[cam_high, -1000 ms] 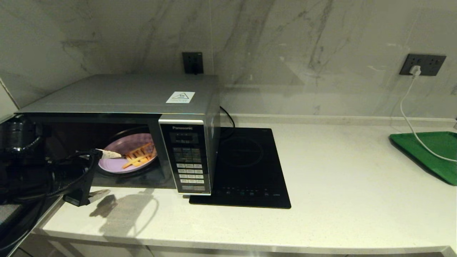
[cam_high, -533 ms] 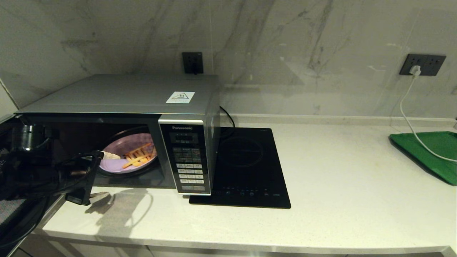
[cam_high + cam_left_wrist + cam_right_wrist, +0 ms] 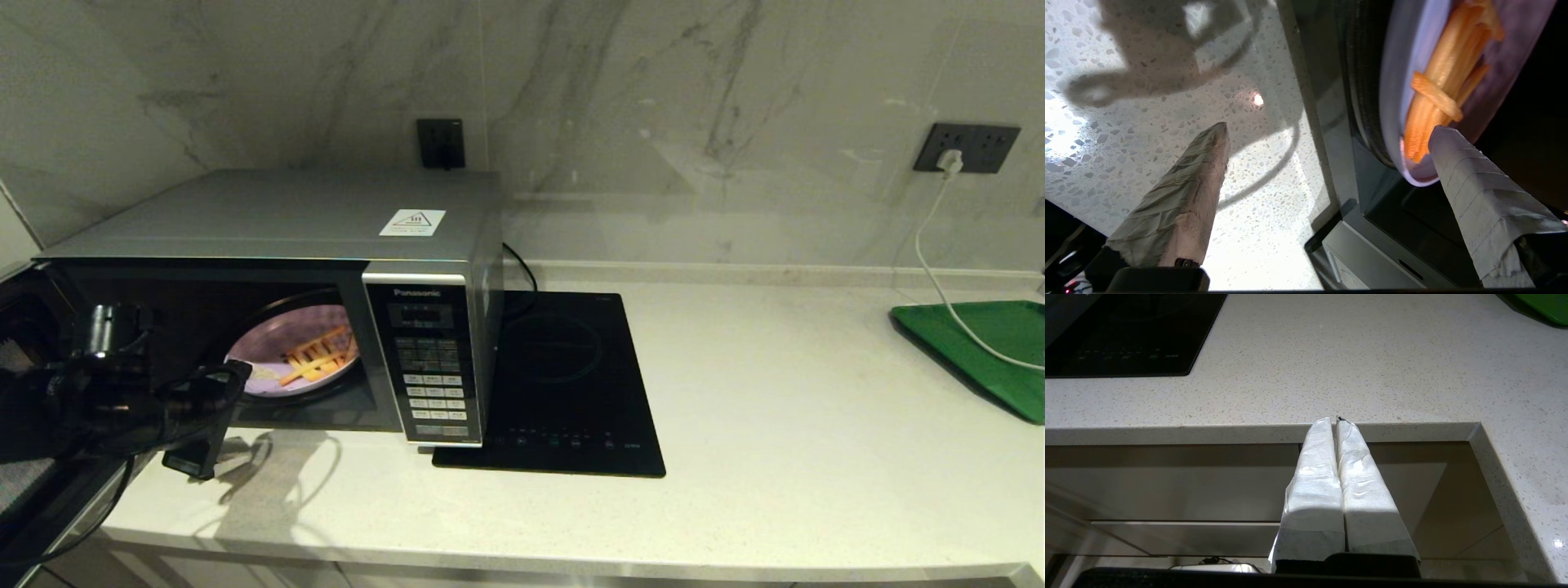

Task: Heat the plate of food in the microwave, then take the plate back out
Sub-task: Take the plate out of the microwave

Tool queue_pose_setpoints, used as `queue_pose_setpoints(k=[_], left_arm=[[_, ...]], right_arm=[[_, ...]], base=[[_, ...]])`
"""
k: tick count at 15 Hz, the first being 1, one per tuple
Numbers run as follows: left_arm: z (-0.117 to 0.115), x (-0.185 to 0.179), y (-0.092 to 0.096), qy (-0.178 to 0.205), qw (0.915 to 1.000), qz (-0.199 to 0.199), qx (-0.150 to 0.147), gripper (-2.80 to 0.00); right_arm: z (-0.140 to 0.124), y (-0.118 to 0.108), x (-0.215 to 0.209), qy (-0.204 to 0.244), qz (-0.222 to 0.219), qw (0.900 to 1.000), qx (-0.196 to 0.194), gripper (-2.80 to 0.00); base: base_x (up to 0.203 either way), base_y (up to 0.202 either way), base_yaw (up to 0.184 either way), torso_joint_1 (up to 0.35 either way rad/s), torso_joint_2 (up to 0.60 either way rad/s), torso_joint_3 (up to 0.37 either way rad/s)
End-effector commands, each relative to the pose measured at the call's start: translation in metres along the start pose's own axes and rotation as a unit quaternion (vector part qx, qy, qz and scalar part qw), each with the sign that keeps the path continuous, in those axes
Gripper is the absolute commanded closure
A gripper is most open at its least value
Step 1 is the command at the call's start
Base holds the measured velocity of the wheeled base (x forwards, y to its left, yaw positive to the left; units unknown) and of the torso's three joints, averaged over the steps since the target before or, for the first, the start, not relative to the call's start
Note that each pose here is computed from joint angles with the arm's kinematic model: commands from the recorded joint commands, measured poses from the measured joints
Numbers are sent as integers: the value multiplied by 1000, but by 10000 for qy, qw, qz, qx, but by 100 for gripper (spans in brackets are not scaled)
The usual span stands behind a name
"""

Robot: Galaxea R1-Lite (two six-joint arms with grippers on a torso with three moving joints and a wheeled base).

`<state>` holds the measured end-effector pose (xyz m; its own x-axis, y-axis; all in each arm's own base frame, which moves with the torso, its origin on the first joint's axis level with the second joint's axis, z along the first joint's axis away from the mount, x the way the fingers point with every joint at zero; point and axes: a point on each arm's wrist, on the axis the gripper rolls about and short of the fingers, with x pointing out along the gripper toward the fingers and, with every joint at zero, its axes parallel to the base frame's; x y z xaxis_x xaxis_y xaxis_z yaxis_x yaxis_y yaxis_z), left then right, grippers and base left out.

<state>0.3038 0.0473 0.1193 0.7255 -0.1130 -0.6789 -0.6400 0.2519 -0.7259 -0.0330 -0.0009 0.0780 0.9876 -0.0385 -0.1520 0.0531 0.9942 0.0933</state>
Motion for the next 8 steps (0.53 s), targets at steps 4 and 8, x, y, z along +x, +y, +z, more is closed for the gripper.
queue_pose_setpoints(k=[4, 8], left_arm=[[1, 8, 1, 46, 10000, 64, -35, -280], [1, 11, 3, 67, 9999, 116, 7, 0]], right_arm=[[0, 0, 0, 19, -1, 10000, 2, 0], [0, 0, 0, 11, 0, 10000, 2, 0]], base=[[0, 0, 0, 0, 0, 0], [0, 0, 0, 0, 0, 0]])
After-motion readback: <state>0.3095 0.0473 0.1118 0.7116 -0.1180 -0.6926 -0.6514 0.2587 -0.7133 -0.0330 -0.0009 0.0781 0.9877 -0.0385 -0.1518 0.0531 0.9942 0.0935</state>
